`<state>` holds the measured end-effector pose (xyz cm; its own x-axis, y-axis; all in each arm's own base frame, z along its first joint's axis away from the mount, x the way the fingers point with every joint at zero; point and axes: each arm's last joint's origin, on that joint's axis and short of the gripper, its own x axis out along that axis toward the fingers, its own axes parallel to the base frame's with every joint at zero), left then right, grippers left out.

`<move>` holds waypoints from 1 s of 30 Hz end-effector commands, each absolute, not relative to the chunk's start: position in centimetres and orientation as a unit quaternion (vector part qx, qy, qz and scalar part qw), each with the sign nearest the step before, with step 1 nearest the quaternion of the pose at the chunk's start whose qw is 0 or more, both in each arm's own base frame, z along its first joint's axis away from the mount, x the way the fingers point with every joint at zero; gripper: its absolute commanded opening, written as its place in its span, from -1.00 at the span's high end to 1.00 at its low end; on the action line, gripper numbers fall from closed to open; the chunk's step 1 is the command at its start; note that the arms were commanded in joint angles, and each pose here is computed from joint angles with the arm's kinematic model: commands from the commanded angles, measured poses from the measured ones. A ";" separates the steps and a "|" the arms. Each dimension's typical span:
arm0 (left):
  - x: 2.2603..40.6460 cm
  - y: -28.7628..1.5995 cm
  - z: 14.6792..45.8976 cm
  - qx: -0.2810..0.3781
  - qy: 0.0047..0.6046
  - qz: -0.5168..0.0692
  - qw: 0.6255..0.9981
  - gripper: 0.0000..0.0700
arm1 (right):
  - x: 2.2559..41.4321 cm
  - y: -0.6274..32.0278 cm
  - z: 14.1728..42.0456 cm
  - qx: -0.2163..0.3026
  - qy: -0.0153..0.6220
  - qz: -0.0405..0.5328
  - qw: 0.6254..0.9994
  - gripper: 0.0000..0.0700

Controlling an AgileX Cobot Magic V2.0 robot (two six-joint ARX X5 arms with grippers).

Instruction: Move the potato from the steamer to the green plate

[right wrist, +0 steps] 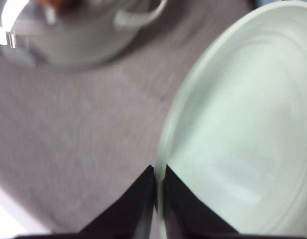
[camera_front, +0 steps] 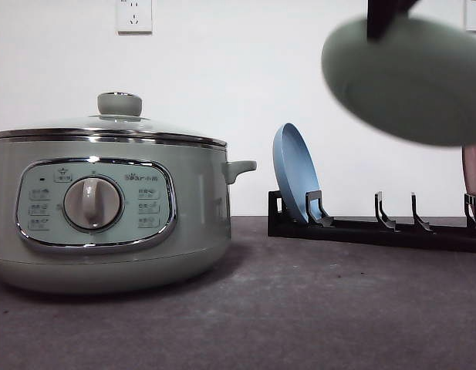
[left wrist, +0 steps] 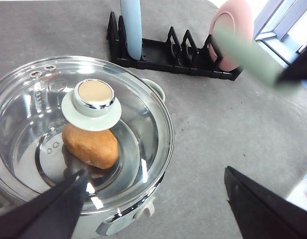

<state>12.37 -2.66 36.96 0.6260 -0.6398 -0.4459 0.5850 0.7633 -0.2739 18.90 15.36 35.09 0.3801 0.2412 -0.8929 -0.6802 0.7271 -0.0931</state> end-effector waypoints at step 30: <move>12.4 -2.7 37.6 -0.048 0.254 -0.345 0.902 -0.59 | 14.9 24.6 18.7 -0.364 0.548 0.331 0.676 0.83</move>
